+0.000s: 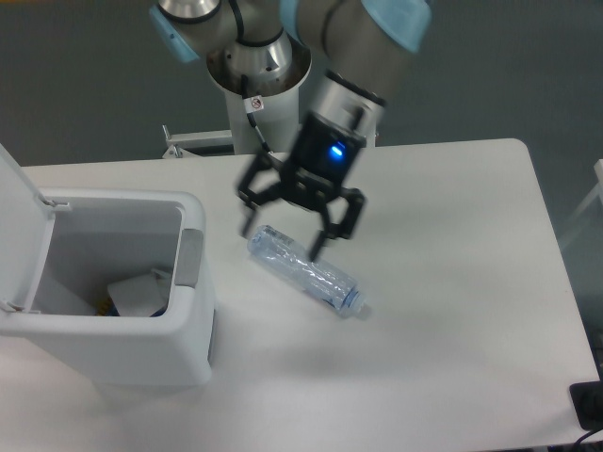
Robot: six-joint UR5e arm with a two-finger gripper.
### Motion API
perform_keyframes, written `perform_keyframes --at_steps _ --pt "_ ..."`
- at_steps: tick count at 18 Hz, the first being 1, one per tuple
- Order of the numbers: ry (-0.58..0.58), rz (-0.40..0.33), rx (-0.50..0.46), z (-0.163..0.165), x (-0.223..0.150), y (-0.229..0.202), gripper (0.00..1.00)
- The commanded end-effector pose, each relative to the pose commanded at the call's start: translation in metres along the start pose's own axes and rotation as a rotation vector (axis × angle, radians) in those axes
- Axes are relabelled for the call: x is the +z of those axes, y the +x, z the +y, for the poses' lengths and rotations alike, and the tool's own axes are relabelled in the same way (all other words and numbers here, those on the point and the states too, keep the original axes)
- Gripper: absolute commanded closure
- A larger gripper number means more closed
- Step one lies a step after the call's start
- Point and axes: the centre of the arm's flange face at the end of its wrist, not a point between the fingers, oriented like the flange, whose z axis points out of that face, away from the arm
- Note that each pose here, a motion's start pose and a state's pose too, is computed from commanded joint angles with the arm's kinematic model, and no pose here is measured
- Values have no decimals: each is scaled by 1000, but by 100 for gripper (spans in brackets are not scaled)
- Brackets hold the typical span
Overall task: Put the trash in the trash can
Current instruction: 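Move the gripper back over the clear plastic bottle and lower, then grasp the bottle by its cap end and lift it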
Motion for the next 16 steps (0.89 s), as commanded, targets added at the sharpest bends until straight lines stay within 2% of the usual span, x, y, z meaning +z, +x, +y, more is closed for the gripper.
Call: perform_keyframes --at_steps 4,6,13,16 --pt "-124 -100 -194 7 45 -32 0" --pt "-163 -143 -244 10 64 -41 0" --pt "-284 -242 -286 17 130 -54 0" --pt "-310 -241 -282 22 144 -52 0"
